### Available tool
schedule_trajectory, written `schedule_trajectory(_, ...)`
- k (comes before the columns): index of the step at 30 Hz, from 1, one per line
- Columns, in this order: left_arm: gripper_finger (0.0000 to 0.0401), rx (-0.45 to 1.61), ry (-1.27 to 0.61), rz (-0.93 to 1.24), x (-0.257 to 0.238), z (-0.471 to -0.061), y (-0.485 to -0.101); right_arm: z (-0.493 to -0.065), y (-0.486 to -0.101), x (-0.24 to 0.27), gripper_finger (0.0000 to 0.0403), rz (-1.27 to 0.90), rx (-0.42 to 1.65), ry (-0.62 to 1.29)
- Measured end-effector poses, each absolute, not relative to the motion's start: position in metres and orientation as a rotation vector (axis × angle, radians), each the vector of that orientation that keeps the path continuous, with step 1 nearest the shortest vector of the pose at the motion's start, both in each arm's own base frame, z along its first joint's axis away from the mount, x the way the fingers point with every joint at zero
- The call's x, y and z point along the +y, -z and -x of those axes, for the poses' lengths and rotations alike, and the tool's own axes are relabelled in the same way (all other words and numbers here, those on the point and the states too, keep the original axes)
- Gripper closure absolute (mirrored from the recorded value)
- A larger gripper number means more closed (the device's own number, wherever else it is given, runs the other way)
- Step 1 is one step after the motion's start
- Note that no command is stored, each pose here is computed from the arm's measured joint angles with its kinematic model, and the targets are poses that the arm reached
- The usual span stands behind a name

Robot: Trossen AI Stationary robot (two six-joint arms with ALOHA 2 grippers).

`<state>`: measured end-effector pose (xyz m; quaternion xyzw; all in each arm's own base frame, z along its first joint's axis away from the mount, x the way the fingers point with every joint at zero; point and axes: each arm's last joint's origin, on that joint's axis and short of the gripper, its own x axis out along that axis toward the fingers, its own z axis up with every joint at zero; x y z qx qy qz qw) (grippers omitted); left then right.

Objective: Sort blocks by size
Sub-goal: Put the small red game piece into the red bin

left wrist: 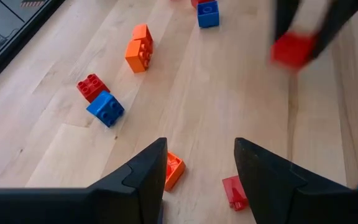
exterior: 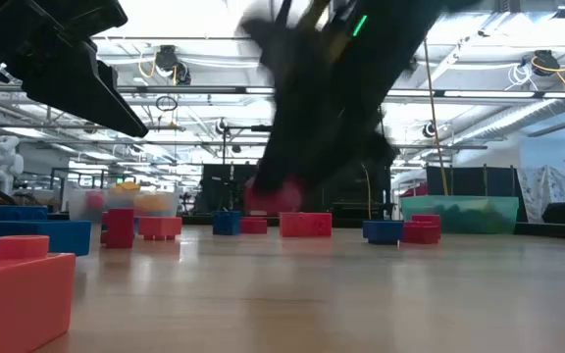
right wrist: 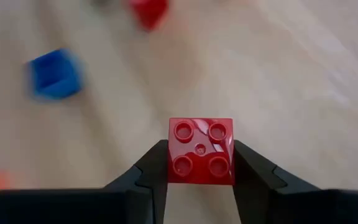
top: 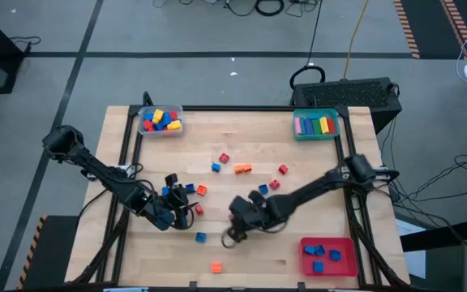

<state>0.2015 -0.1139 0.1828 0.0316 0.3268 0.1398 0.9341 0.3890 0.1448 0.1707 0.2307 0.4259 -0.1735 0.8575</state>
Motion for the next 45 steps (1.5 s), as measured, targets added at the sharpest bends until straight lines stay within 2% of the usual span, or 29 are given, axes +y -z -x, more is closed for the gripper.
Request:
schedule_trajectory(7,0.0212,0.666,-0.285,-0.064,-0.114,-0.202,-0.183,-0.326,-0.233,0.201,0.0281,-0.527,0.916,0.235)
schedule_trajectory(15,0.0212,0.660,-0.307,-0.062,-0.110,-0.204,-0.183,-0.239,-0.271,0.251,0.0279,-0.653,1.034,0.175)
schedule_trajectory(19,0.0212,0.661,-0.323,-0.058,-0.107,-0.206,-0.183,-0.200,-0.268,0.269,0.0279,-0.719,1.161,0.244)
schedule_trajectory(24,0.0212,0.661,-0.325,-0.056,-0.106,-0.206,-0.183,-0.166,-0.254,0.280,0.0278,-0.787,1.298,0.480)
schedule_trajectory(35,0.0212,0.658,-0.298,-0.035,-0.113,-0.203,-0.183,-0.158,-0.207,0.297,0.0273,-0.695,1.343,0.724)
schedule_trajectory(45,0.0212,0.650,-0.279,-0.013,-0.119,-0.199,-0.184,-0.162,-0.208,0.290,0.0183,-0.668,1.359,0.758)
